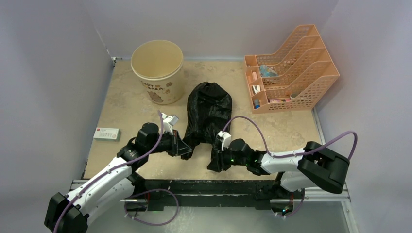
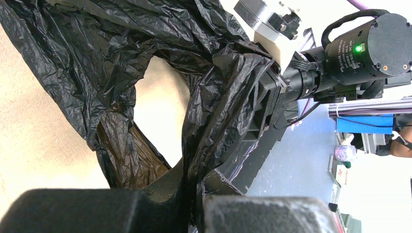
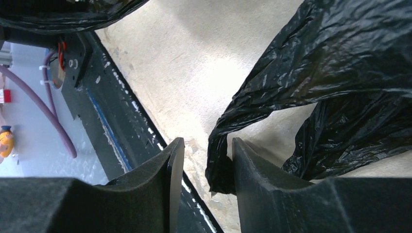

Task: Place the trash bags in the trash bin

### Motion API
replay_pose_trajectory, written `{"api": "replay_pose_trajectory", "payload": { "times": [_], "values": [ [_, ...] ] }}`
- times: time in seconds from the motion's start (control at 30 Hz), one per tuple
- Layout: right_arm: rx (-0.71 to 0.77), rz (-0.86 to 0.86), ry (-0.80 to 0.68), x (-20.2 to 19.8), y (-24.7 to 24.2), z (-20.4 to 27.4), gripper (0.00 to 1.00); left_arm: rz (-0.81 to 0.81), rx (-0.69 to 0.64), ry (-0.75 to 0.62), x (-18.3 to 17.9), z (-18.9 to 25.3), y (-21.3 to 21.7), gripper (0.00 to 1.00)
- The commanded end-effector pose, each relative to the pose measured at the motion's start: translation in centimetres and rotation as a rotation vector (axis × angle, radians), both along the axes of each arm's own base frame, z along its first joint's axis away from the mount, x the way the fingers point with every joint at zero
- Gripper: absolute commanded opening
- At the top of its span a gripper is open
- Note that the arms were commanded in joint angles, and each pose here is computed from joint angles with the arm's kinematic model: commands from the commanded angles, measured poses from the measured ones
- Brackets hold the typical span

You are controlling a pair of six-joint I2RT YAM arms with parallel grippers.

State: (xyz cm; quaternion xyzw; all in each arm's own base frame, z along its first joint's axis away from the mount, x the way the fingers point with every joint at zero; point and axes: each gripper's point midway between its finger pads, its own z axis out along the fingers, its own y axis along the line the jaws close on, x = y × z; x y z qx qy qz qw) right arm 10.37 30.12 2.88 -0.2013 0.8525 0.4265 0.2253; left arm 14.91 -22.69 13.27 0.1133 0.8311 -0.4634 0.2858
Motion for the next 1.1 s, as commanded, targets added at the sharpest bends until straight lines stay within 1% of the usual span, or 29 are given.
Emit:
{"api": "replay_pose_trajectory", "payload": {
  "times": [0.0, 0.03, 0.07, 0.1, 0.23, 0.3, 0.37, 0.4, 0.47, 0.5, 0.53, 0.6, 0.7, 0.8, 0.87, 1.07],
  "values": [
    [0.000, -0.061, -0.053, 1.6, 0.7, 0.7, 0.45, 0.006, -0.023, -0.043, 0.6, 1.2, -0.3, 0.00],
    [-0.013, -0.081, -0.055, 1.9, 0.5, 0.5, 0.50, 0.005, -0.023, -0.041, 0.5, 1.2, -0.3, 0.00],
    [-0.017, -0.098, -0.062, 2.1, 0.4, 0.6, 0.53, 0.005, -0.023, -0.041, 0.5, 1.2, -0.3, 0.00],
    [-0.013, -0.105, -0.069, 2.2, 0.4, 0.7, 0.53, 0.005, -0.023, -0.040, 0.5, 1.2, -0.3, 0.00],
    [0.014, -0.088, -0.083, 1.8, 0.5, 1.4, 0.43, 0.008, -0.018, -0.041, 0.5, 1.2, -0.2, 0.00],
    [0.015, -0.067, -0.078, 1.4, 0.7, 1.4, 0.40, 0.011, -0.018, -0.043, 0.6, 1.2, -0.2, 0.00],
    [0.018, -0.056, -0.073, 1.2, 0.8, 1.5, 0.39, 0.010, -0.019, -0.045, 0.6, 1.3, -0.2, 0.00],
    [0.019, -0.060, -0.073, 1.2, 0.8, 1.6, 0.42, 0.009, -0.018, -0.043, 0.6, 1.2, -0.2, 0.00],
    [0.023, -0.074, -0.072, 1.3, 0.6, 1.8, 0.55, 0.012, -0.016, -0.042, 0.6, 1.3, -0.1, 0.00],
    [0.022, -0.080, -0.069, 1.3, 0.5, 1.9, 0.58, 0.017, -0.015, -0.047, 0.6, 1.3, -0.1, 0.00],
    [0.019, -0.084, -0.064, 1.2, 0.4, 1.8, 0.59, 0.022, -0.013, -0.049, 0.7, 1.3, 0.0, 0.00],
    [0.004, -0.111, -0.023, 1.1, 0.2, 1.5, 0.59, 0.029, -0.008, -0.048, 0.7, 1.3, 0.1, 0.00],
    [0.034, -0.121, 0.024, 0.2, -0.2, 1.5, 0.58, 0.039, -0.004, -0.050, 0.8, 1.3, 0.3, 0.00],
    [0.038, -0.119, 0.024, 0.0, -0.4, 1.4, 0.55, 0.045, -0.006, -0.054, 0.8, 1.4, 0.3, 0.00],
    [0.024, -0.107, 0.032, -0.1, -0.3, 1.1, 0.50, 0.044, -0.004, -0.053, 0.8, 1.4, 0.3, 0.00],
    [-0.033, -0.101, 0.060, -1.1, 0.0, -0.9, 0.51, 0.045, 0.000, -0.057, 0.9, 1.5, 0.4, 0.00]
  ]
}}
